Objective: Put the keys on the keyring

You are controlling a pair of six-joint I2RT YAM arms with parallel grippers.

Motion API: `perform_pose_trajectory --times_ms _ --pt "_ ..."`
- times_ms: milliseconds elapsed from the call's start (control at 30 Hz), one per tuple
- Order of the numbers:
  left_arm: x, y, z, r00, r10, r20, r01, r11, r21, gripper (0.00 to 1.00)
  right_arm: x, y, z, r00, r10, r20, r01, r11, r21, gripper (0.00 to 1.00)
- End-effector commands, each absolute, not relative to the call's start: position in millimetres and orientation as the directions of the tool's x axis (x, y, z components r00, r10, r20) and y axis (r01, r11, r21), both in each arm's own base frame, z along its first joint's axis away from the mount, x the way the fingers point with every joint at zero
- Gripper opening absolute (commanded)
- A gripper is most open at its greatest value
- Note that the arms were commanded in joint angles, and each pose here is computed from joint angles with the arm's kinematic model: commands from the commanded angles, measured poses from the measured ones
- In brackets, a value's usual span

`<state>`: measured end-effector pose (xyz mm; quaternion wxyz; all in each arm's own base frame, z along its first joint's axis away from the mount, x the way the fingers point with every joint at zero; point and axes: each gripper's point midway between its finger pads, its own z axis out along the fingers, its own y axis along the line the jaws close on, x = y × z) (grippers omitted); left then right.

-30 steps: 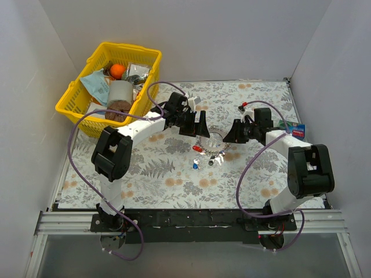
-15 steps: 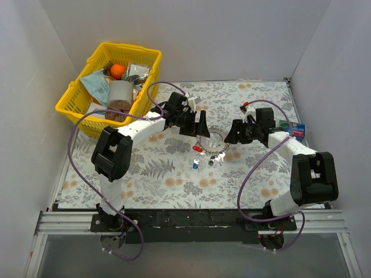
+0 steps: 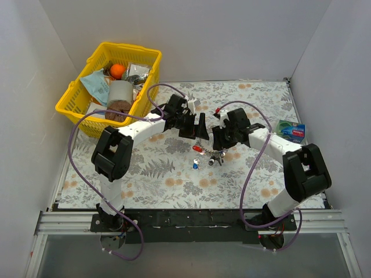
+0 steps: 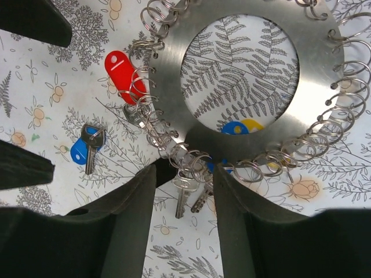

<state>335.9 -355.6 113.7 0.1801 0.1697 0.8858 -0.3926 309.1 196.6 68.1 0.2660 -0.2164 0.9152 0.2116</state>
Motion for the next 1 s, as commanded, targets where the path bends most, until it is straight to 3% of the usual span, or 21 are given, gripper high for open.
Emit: perform_pose_trajectory --times_ms 0,267,967 --pt "332.8 -356.2 136.1 -0.853 0.154 -0.498 0.48 0.607 -0.634 0.85 317.4 199.4 67.7 -0.745 -0.337 -0.575 -0.517 0.837 0.18 0.5" --pt "331.0 -355.6 134.5 -0.855 0.156 -0.495 0.478 0.609 -0.633 0.85 317.3 202.9 61.4 -0.749 -0.373 -0.548 -0.515 0.848 0.125 0.3" --pt "331.6 -356.5 132.8 -0.858 0.153 -0.491 0.473 0.609 -0.637 0.85 306.1 203.5 42.8 -0.761 -0.419 -0.494 -0.52 0.85 0.08 0.25"
